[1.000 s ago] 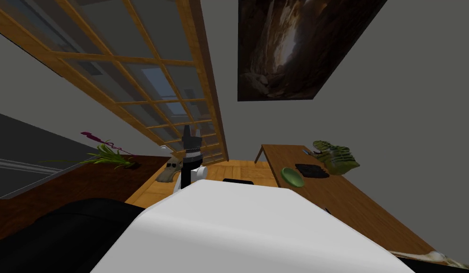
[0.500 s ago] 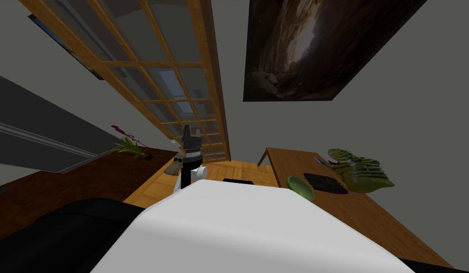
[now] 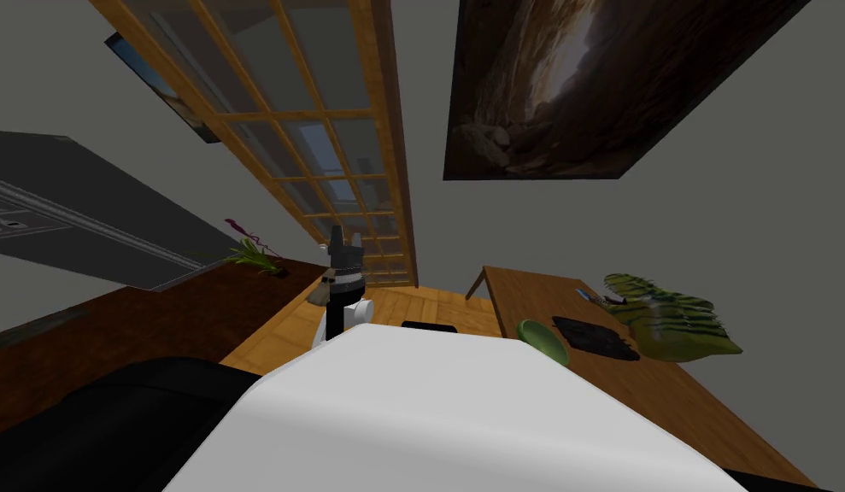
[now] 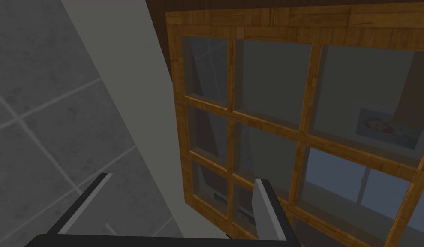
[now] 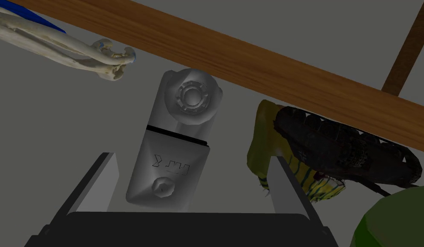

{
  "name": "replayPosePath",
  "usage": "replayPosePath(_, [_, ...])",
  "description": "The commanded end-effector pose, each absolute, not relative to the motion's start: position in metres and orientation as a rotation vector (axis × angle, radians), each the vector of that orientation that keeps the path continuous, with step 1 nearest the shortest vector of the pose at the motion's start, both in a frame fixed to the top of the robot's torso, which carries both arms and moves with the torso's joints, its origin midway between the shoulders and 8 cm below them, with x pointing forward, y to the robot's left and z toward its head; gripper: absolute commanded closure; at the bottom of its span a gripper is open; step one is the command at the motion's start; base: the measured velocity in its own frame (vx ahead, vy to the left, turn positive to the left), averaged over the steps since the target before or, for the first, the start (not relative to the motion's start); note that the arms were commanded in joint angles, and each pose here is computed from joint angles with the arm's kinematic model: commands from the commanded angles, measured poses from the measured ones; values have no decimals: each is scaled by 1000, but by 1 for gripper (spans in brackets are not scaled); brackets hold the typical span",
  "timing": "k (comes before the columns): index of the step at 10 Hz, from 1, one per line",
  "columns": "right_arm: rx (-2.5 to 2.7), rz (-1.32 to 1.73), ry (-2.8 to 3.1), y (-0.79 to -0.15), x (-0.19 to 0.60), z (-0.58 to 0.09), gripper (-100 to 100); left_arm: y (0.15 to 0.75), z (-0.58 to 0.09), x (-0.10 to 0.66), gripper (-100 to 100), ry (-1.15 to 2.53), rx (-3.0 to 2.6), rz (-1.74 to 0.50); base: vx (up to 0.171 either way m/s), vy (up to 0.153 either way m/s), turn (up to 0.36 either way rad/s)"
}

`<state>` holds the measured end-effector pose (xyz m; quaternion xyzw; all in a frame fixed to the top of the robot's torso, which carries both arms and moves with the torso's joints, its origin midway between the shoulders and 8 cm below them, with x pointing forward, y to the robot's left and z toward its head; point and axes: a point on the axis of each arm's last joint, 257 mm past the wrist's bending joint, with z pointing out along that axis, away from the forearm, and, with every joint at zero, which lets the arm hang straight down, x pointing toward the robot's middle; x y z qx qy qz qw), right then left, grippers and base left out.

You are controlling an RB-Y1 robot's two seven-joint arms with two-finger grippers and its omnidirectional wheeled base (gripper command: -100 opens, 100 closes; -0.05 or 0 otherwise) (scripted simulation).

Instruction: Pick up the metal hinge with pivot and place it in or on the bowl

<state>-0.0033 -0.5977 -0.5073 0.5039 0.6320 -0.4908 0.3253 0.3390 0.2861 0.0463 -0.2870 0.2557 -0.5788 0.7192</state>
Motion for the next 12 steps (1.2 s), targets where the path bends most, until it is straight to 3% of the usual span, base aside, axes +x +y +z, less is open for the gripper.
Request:
replayPosePath(1, [1352,-1297,1643,-596,-6,-509,-100,286,46,339,0,565,-635,-1280,-112,-34,105])
replayPosePath(12, [1507,-1379,1562,-579,6,-512,-100,286,46,339,0,566,-635,-1280,-92,-26,144])
